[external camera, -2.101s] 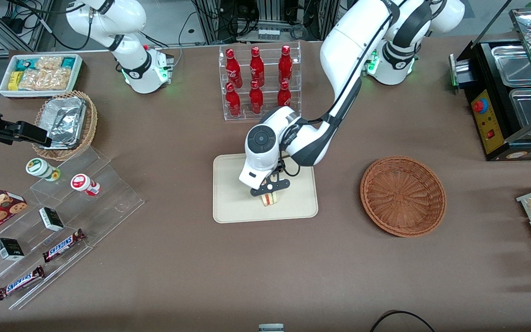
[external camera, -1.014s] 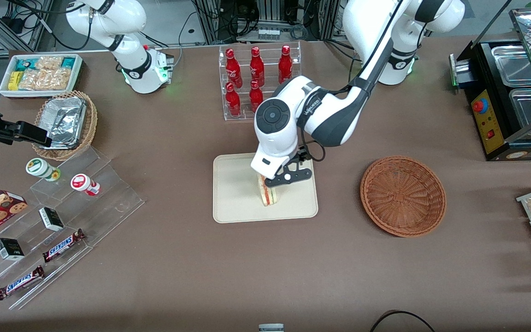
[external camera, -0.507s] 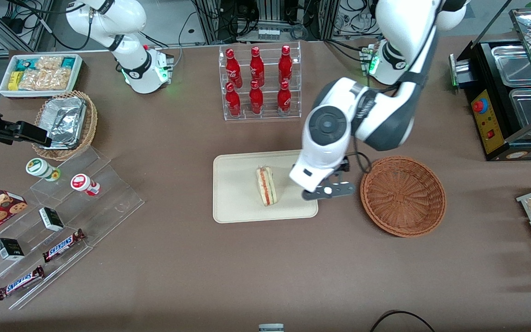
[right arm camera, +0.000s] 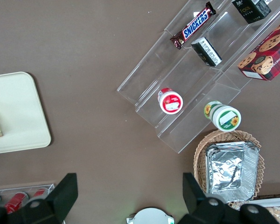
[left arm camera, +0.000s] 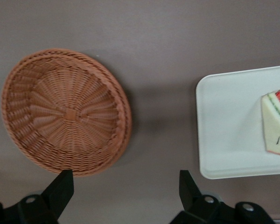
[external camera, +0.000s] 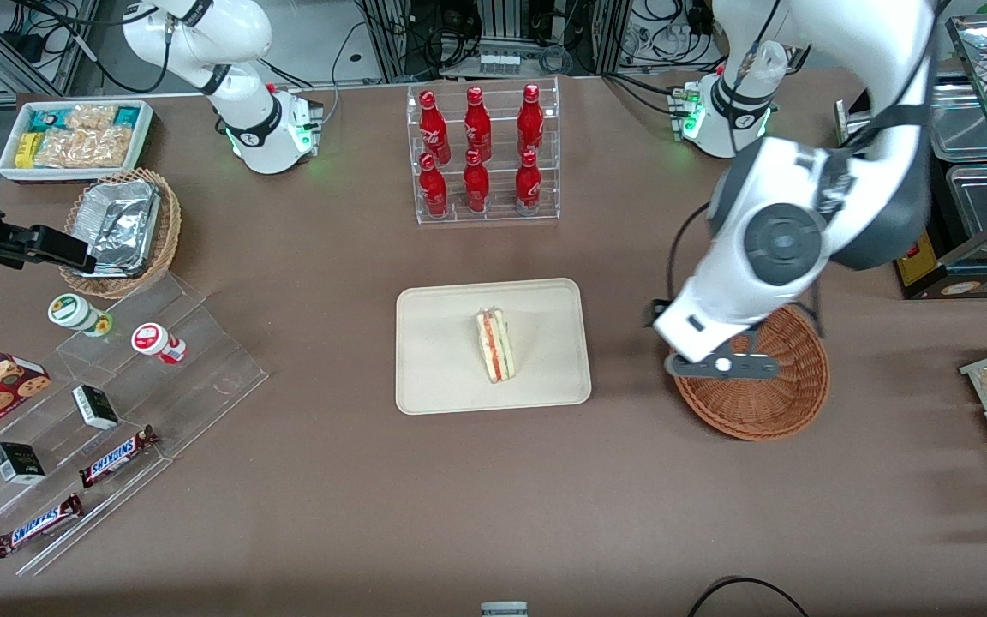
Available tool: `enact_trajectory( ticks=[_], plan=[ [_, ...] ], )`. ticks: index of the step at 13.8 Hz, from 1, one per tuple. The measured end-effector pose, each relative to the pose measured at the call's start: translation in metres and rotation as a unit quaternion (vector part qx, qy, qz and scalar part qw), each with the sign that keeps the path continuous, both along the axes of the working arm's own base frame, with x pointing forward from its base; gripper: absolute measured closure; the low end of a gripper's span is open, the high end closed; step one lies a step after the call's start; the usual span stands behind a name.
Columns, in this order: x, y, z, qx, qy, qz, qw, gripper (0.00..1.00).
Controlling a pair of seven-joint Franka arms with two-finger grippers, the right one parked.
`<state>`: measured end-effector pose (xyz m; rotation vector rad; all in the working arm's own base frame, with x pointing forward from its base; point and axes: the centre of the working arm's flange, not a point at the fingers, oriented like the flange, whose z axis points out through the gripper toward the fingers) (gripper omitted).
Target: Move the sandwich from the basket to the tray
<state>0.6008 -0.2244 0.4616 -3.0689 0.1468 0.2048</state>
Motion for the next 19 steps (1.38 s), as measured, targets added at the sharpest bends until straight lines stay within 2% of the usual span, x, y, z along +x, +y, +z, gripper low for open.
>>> enact_trajectory(
  ticks=[2, 6, 14, 19],
  plan=[
    [-0.001, 0.038, 0.015, -0.010, 0.005, -0.004, 0.9999, 0.00],
    [-0.018, 0.094, 0.052, -0.024, 0.033, -0.009, 0.9991, 0.00],
    [-0.062, 0.147, 0.125, -0.018, 0.038, -0.001, 0.9991, 0.00],
    [-0.074, 0.172, 0.142, -0.015, 0.040, 0.022, 0.9988, 0.00]
  ],
)
